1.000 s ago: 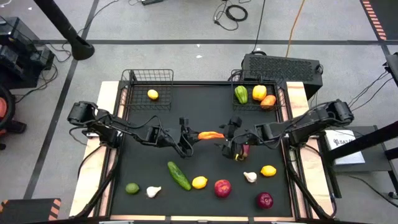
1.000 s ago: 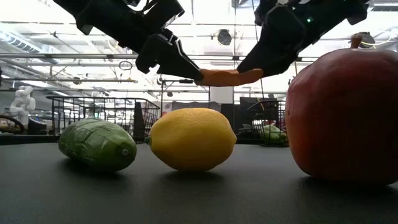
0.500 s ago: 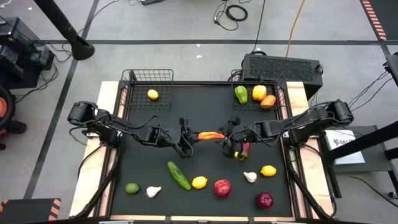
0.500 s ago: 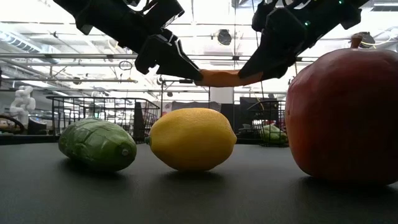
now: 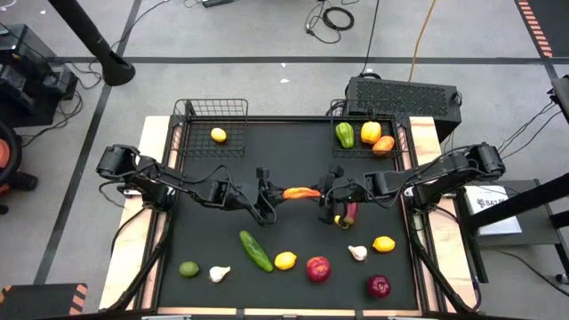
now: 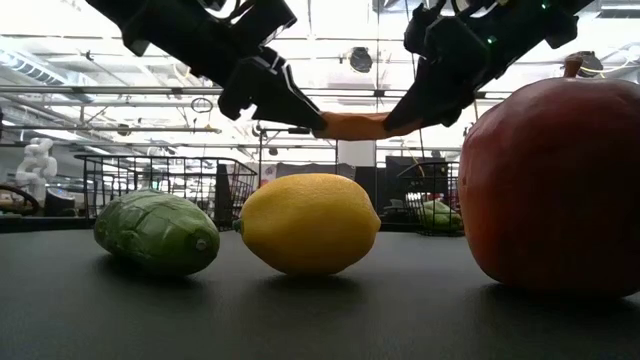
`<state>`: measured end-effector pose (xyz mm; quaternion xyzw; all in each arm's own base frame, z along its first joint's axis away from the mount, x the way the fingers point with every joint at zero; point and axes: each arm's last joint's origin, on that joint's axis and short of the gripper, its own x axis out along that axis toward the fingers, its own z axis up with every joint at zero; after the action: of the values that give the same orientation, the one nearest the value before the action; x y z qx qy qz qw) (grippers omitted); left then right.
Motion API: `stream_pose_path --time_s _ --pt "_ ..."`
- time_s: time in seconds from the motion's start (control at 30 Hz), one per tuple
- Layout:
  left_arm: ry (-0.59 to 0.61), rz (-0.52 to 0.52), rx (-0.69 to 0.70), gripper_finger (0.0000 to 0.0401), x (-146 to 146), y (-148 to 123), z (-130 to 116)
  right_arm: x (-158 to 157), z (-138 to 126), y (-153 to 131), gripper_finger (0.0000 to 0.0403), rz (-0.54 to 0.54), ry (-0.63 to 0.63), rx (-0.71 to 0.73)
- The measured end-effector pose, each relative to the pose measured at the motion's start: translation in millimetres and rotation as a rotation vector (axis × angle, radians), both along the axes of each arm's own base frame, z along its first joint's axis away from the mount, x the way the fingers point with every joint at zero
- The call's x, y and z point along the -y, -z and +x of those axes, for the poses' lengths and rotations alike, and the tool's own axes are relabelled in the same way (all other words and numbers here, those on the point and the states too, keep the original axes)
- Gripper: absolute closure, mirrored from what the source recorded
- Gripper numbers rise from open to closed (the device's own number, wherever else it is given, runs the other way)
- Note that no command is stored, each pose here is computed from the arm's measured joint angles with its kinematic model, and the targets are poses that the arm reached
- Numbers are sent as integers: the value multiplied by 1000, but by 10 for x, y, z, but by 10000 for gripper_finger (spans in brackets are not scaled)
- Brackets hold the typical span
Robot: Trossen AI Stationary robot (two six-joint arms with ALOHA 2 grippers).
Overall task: Sort produce into baskets
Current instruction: Put the orange chili pepper into the right black wire basket
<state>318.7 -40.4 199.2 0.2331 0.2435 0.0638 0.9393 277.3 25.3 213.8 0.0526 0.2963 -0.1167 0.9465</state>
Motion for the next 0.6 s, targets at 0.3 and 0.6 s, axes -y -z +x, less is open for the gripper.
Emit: stream_pose_path --time_s 0.3,0.6 --pt "-1 0 0 267 0 0 0 5 1 0 298 1 1 0" --pt "-53 -64 3 222 -6 15 -8 7 -4 7 307 -2 3 -7"
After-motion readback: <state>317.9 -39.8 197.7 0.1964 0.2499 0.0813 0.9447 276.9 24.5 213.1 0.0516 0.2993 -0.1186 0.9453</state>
